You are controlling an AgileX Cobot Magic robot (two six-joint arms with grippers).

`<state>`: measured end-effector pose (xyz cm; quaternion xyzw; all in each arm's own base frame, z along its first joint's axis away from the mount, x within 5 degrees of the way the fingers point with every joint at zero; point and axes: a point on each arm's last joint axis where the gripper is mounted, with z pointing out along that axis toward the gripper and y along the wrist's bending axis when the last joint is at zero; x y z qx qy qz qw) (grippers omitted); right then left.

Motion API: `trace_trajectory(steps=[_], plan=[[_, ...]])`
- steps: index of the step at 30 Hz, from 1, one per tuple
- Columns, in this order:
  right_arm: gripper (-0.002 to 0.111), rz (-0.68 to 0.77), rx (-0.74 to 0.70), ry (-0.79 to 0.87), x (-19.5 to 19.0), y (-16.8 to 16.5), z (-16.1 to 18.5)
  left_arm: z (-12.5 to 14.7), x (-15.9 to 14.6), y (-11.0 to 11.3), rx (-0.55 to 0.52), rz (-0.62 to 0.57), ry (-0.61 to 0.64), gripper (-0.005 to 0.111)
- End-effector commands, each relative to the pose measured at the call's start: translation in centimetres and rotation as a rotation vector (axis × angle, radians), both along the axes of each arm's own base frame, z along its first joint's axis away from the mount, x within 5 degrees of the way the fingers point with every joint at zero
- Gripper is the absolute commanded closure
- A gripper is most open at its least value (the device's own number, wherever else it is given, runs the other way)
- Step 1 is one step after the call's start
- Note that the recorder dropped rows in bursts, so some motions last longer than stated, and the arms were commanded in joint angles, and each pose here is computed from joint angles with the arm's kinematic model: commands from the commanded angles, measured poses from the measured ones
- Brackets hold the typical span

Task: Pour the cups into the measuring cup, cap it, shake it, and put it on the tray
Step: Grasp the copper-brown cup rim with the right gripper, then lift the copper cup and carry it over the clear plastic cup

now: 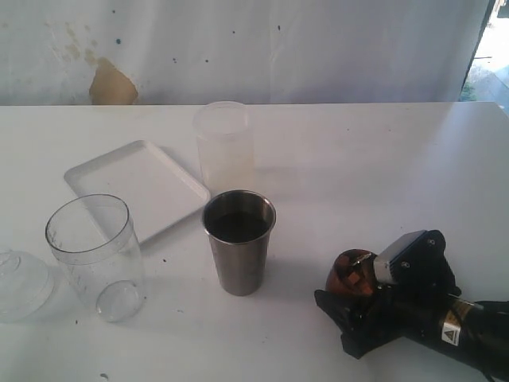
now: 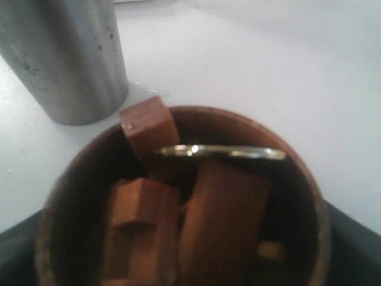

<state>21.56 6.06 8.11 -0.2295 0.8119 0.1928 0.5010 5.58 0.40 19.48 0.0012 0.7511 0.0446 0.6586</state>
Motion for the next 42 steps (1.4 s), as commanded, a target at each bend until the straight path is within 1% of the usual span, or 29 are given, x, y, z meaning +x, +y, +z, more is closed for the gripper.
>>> trace_trajectory(steps=[1,8,10,13,14,15,17,18,19,20,21,22,23,24,25,27,30,33,34,38,42], plan=[[0.108,0.012,0.016,-0.038,0.1,0.1,1.1,0.0,0.0,0.0,-0.003,-0.007,-0.012,0.106],[0.108,-0.048,0.161,-0.081,0.4,0.1,4.3,0.0,0.0,0.0,-0.003,-0.007,-0.012,0.106],[0.108,-0.059,0.178,-0.095,0.8,0.1,5.6,0.0,0.0,0.0,-0.003,-0.007,-0.012,0.106],[0.108,0.008,0.107,-0.109,1.2,0.4,7.1,0.0,0.0,0.0,-0.003,-0.007,-0.012,0.106],[0.108,0.026,0.110,-0.111,1.4,0.5,8.0,0.0,0.0,0.0,-0.003,-0.007,-0.012,0.106],[0.108,0.036,0.127,-0.068,1.5,0.7,8.6,0.0,0.0,0.0,-0.003,-0.007,-0.012,0.106],[0.108,0.032,0.166,-0.033,2.1,0.8,10.3,0.0,0.0,0.0,-0.003,-0.007,-0.012,0.106],[0.108,0.066,0.170,-0.023,2.6,1.1,12.3,0.0,0.0,0.0,-0.003,-0.007,-0.012,0.106],[0.108,0.088,0.166,-0.033,2.9,1.4,13.4,0.0,0.0,0.0,-0.003,-0.007,-0.012,0.106],[0.108,0.113,0.171,-0.040,3.4,2.0,15.3,0.0,0.0,0.0,-0.003,-0.007,-0.012,0.106],[0.108,0.125,0.175,-0.040,3.6,2.4,16.3,0.0,0.0,0.0,-0.003,-0.007,-0.012,0.106],[0.108,0.170,0.150,-0.055,4.1,3.5,18.0,0.0,0.0,0.0,-0.003,-0.007,-0.012,0.106],[0.108,0.185,0.138,-0.058,4.4,4.2,18.9,0.0,0.0,0.0,-0.003,-0.007,-0.012,0.106],[0.108,0.194,0.111,-0.069,5.0,5.5,20.4,0.0,0.0,0.0,-0.003,-0.007,-0.012,0.106],[0.108,0.198,0.097,-0.074,5.3,6.3,21.0,0.0,0.0,0.0,-0.003,-0.007,-0.012,0.106],[0.108,0.254,0.058,-0.115,6.0,9.4,22.6,0.0,0.0,0.0,-0.003,-0.007,-0.012,0.106],[0.108,0.268,0.039,-0.128,7.4,13.4,22.9,0.0,0.0,0.0,-0.003,-0.007,-0.012,0.106],[0.108,0.322,-0.010,-0.127,9.1,17.9,21.5,0.0,0.0,0.0,-0.003,-0.007,-0.012,0.106],[0.108,0.325,-0.023,-0.127,9.6,18.8,21.0,0.0,0.0,0.0,-0.003,-0.007,-0.012,0.106],[0.108,0.343,-0.065,-0.144,11.1,21.7,19.7,0.0,0.0,0.0,-0.003,-0.007,-0.012,0.106],[0.108,0.384,-0.130,-0.200,12.1,23.2,19.4,0.0,0.0,0.0,-0.003,-0.007,-0.012,0.106]])
